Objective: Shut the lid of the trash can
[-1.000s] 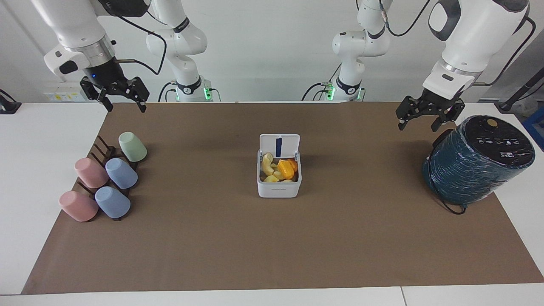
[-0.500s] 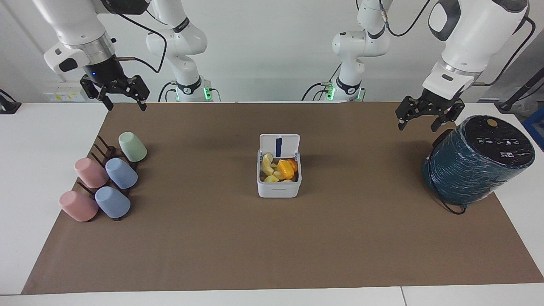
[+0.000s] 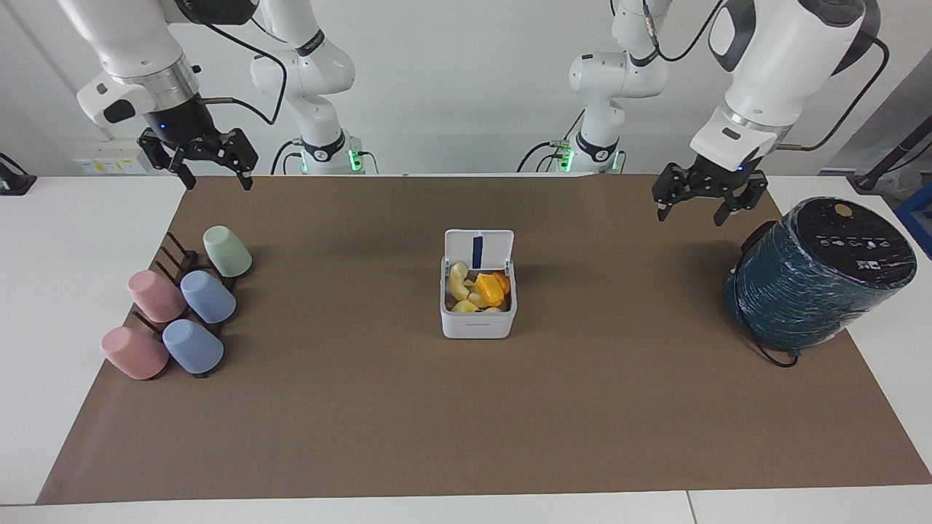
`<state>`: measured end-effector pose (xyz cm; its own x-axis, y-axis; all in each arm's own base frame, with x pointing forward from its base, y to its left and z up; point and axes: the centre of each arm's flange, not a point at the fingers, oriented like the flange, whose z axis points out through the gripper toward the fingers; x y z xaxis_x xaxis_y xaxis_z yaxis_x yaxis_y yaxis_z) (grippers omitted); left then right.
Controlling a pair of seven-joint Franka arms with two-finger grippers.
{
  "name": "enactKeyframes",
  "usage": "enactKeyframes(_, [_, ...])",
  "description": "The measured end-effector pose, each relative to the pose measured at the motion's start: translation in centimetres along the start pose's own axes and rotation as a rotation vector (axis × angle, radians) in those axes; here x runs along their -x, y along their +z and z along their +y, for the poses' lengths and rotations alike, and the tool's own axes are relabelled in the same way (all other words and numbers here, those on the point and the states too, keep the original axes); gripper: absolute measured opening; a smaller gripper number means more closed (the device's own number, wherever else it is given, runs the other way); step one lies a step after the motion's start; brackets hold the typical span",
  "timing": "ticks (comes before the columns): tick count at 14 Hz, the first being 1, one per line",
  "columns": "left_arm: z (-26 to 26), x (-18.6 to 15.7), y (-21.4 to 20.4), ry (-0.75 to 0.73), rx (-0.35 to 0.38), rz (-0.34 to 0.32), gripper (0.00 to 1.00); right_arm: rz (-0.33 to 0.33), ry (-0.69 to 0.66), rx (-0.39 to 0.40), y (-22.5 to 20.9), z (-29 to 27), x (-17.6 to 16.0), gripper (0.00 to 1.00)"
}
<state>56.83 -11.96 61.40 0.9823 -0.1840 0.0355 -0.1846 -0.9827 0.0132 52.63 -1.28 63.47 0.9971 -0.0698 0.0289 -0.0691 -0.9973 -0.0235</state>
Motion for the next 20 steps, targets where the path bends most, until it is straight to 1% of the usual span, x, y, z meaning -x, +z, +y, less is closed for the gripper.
enactKeyframes(3, [6.2,1.3,1.8,-0.025,0.006,0.028,1.00,0.000,0.000,0.000,0.0,0.0,0.0,1.00])
enactKeyframes(5, [10.4,3.0,3.4,-0.042,0.013,0.044,1.00,0.000,0.000,0.000,0.0,0.0,0.0,1.00])
enactKeyframes(6, [12.0,3.8,3.9,-0.047,0.016,0.048,0.93,0.000,0.000,0.000,0.0,0.0,0.0,1.00])
enactKeyframes(7, [13.4,4.6,4.2,-0.055,0.019,0.051,0.93,0.000,0.000,0.000,0.0,0.0,0.0,1.00])
enactKeyframes(8, [14.6,5.2,4.2,-0.064,0.022,0.052,0.85,0.000,0.000,0.000,0.0,0.0,0.0,1.00])
enactKeyframes(9, [15.6,5.6,4.2,-0.074,0.025,0.056,0.74,0.000,0.000,0.000,0.0,0.0,0.0,1.00])
enactKeyframes(10, [16.9,6.0,4.2,-0.088,0.035,0.065,0.58,0.000,0.000,0.000,0.0,0.0,0.0,1.00])
enactKeyframes(12, [20.1,6.9,4.9,-0.115,0.064,0.091,0.37,0.000,0.000,0.000,0.0,0.0,0.0,1.00])
enactKeyframes(13, [21.8,7.5,5.5,-0.126,0.076,0.100,0.37,0.000,0.000,0.000,0.0,0.0,0.0,1.00])
enactKeyframes(14, [23.4,8.3,6.2,-0.133,0.083,0.101,0.34,0.000,0.000,0.000,0.0,0.0,0.0,1.00])
enactKeyframes(15, [24.8,9.1,6.9,-0.135,0.086,0.096,0.33,0.000,0.000,0.000,0.0,0.0,0.0,1.00])
enactKeyframes(16, [26.0,9.8,7.5,-0.129,0.087,0.092,0.27,0.000,0.000,0.000,0.0,0.0,0.0,1.00])
enactKeyframes(17, [26.8,10.3,8.0,-0.121,0.091,0.092,0.27,0.000,0.000,0.000,0.0,0.0,0.0,1.00])
enactKeyframes(18, [27.3,10.6,8.4,-0.118,0.099,0.098,0.22,0.000,0.000,0.000,0.0,0.0,0.0,1.00])
enactKeyframes(19, [27.8,10.8,8.9,-0.127,0.112,0.109,0.22,0.000,0.000,0.000,0.0,0.0,0.0,1.00])
enactKeyframes(20, [28.2,10.8,9.5,-0.141,0.126,0.123,0.17,0.000,0.000,0.000,0.0,0.0,0.0,1.00])
